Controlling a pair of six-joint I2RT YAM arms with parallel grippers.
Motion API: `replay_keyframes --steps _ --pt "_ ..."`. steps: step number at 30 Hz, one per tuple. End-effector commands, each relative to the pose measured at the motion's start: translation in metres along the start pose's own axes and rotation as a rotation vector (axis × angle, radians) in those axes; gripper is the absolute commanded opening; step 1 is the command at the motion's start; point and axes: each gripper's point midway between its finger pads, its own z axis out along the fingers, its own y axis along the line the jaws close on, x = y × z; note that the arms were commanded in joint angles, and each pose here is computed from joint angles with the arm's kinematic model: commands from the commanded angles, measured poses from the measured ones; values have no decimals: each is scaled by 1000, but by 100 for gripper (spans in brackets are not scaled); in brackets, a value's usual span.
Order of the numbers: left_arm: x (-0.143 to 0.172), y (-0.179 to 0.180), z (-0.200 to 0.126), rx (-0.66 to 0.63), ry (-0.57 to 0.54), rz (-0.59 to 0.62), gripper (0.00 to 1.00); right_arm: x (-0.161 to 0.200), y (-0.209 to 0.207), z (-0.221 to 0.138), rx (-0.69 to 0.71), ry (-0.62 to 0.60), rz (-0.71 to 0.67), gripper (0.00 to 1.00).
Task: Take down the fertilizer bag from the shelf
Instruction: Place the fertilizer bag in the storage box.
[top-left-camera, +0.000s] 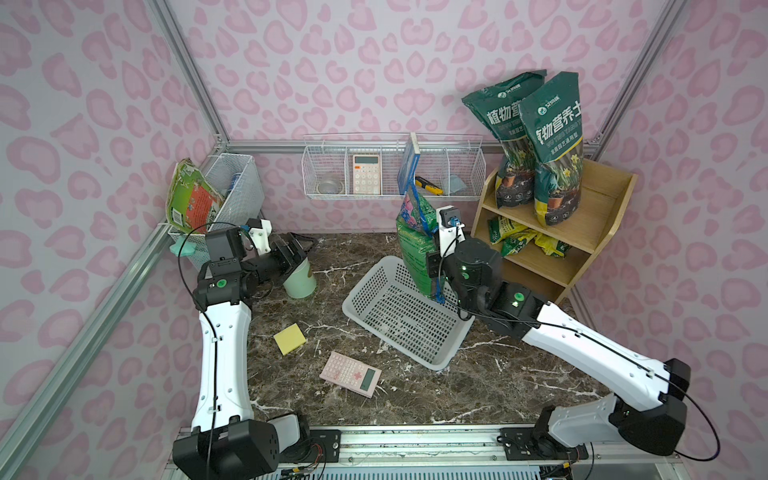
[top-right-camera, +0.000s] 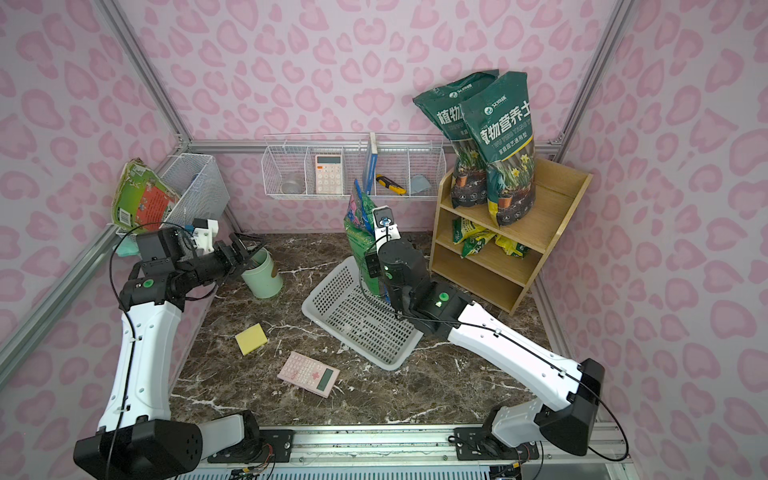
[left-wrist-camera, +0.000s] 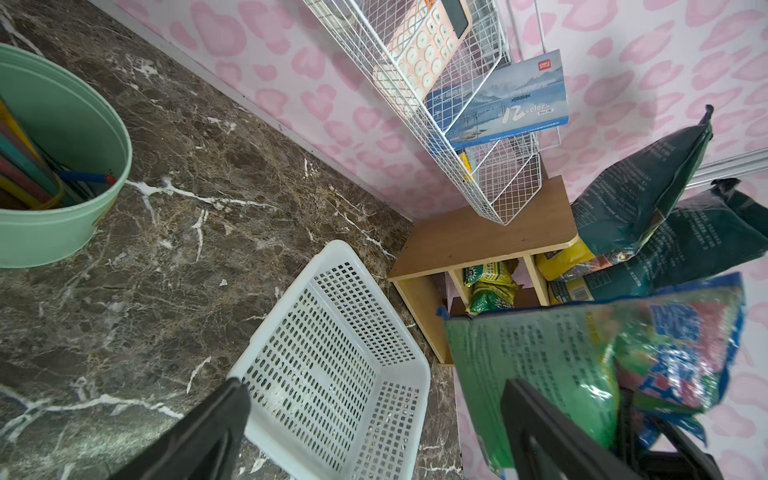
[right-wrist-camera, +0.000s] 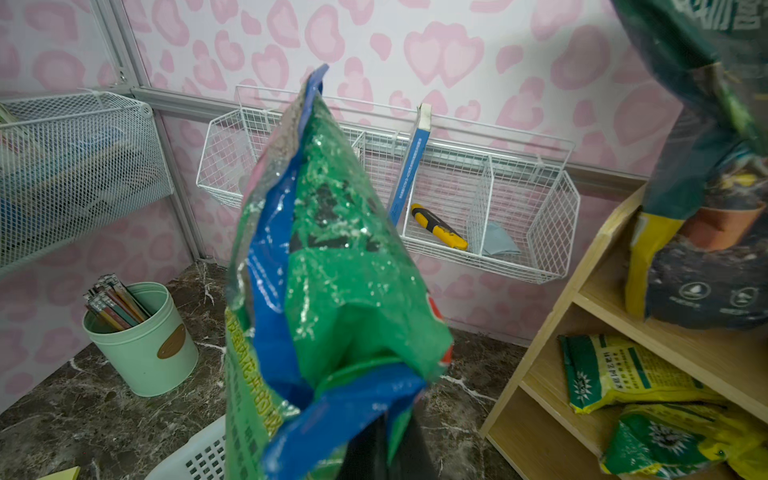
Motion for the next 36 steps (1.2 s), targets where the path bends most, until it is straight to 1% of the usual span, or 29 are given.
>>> replay_keyframes --steps 1,6,11,19,25,30,33,36 --pt "-4 0 -2 31 -9 -2 99 -22 -1 16 66 -129 177 0" --pt "-8 6 -2 44 -11 -36 99 21 12 53 100 -95 253 0" --pt "-12 11 -4 42 -29 -54 99 54 23 75 150 -28 310 0" --pt "-13 14 -3 38 -30 -65 99 93 38 97 180 65 390 0" --pt "-13 16 -3 38 -28 -72 99 122 43 106 215 93 468 0" --pt "-13 18 -3 37 -27 -78 99 141 56 117 246 107 440 0" --pt "-14 19 -3 39 -28 -84 99 148 65 122 281 110 417 0" --pt "-15 20 -3 41 -28 -90 99 154 76 125 287 115 416 0"
